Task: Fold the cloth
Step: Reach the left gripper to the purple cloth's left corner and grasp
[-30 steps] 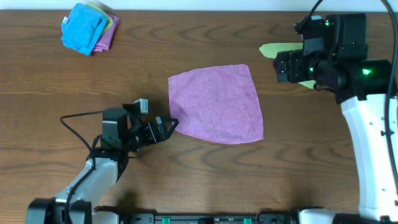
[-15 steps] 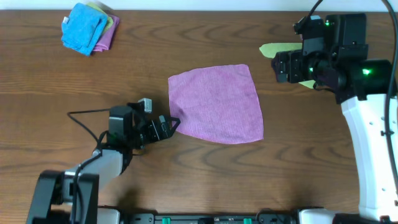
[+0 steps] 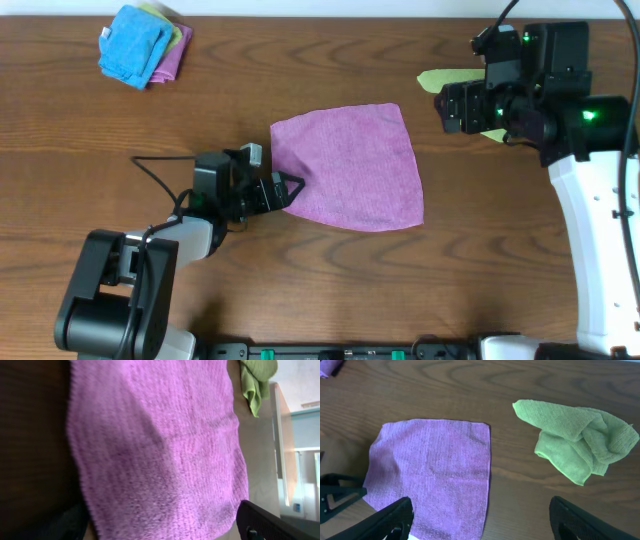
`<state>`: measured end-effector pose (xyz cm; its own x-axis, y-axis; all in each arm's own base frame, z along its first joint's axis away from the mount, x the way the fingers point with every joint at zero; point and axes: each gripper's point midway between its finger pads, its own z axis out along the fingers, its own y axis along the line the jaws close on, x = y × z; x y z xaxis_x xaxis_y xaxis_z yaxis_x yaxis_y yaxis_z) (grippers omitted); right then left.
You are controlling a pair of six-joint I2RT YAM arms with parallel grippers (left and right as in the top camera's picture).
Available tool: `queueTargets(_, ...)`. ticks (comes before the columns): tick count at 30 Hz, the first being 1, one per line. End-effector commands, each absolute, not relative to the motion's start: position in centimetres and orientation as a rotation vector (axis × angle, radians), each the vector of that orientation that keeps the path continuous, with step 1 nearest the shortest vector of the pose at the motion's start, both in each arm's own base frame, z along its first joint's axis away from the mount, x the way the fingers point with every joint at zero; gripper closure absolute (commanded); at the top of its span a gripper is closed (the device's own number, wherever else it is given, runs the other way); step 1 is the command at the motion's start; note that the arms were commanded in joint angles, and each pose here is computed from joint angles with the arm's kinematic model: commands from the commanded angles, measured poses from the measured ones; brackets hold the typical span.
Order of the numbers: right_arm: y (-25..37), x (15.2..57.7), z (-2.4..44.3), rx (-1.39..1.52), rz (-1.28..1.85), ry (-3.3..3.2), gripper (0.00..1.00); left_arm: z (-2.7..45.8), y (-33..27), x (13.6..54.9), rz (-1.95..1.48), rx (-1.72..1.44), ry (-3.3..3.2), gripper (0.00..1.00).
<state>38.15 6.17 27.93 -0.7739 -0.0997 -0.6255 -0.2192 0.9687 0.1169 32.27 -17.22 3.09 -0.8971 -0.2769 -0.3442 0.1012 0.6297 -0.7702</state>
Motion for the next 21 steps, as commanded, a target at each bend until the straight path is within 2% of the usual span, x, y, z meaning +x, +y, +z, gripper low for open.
queueTargets(1,5.9,38.0,28.0,-0.229,0.246,2.452,0.13,2.2,-18.3,31.1,-1.231,-0.156,2.472,0.05)
queueTargets(9,5.9,38.0,28.0,-0.229,0.246,2.453,0.13,3.9,-20.8,29.5,-1.431,-0.111,2.462,0.05)
queueTargets(21,5.9,38.0,28.0,-0.229,0.244,2.452,0.13,11.3,-23.3,31.6,-1.701,0.045,2.216,0.05)
